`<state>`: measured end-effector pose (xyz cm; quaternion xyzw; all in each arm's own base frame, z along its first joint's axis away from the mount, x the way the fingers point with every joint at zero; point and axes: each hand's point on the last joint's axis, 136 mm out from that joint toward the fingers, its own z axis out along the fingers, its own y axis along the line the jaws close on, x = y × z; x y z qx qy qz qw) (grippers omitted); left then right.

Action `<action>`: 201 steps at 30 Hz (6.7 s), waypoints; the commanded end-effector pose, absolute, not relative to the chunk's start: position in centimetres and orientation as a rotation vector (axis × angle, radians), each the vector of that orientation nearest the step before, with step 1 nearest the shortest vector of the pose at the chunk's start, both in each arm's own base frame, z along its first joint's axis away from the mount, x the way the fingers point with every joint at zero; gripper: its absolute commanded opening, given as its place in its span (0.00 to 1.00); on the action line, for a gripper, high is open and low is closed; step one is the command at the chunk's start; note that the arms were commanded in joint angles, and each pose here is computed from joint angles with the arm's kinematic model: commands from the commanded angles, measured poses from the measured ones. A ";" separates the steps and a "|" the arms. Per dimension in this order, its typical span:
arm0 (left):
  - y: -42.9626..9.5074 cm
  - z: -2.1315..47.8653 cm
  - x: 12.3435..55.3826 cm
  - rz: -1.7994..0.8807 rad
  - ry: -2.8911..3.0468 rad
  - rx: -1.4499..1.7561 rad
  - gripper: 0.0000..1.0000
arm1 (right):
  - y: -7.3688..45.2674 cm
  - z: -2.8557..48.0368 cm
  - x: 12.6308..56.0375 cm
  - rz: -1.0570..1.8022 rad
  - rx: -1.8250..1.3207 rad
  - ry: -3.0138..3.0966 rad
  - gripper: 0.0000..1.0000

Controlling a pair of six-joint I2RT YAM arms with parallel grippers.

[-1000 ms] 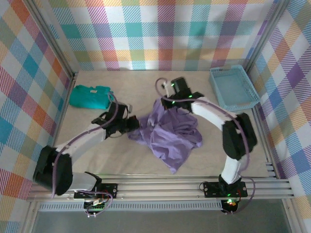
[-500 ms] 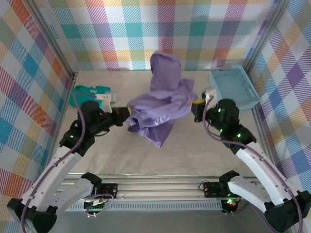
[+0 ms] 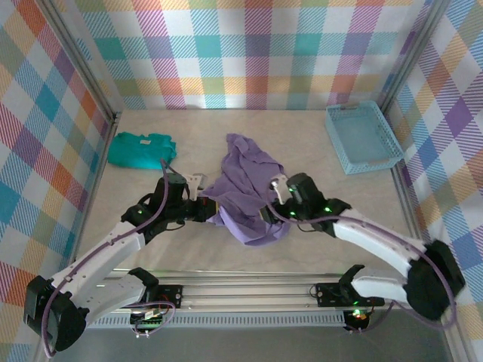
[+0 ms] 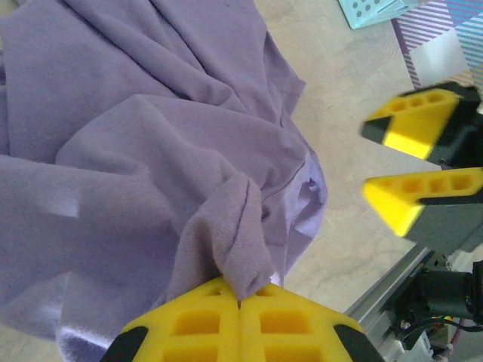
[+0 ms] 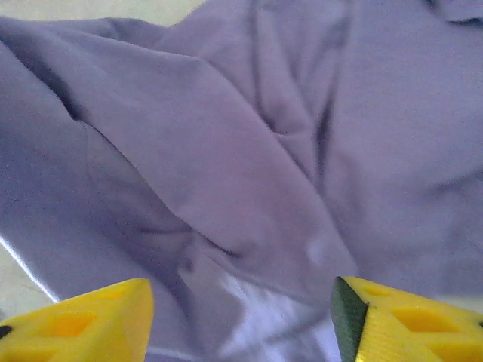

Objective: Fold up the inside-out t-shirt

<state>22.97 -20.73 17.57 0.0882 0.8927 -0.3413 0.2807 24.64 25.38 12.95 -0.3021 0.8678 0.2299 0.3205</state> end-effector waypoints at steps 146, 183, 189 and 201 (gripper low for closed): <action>-19.5 22.2 21.4 -0.619 2.469 0.233 0.54 | 33.3 25.3 23.0 1.529 -0.763 1.921 0.00; -24.1 33.4 19.4 -1.305 1.633 0.578 0.00 | 29.6 27.2 21.0 1.354 -0.876 1.883 0.25; -24.9 33.8 18.6 -1.351 1.627 0.665 0.00 | 30.8 27.5 19.4 1.428 -1.008 1.793 0.44; -23.6 32.4 19.5 -1.221 1.728 0.599 0.00 | 32.5 28.1 19.9 1.435 -1.027 1.792 0.01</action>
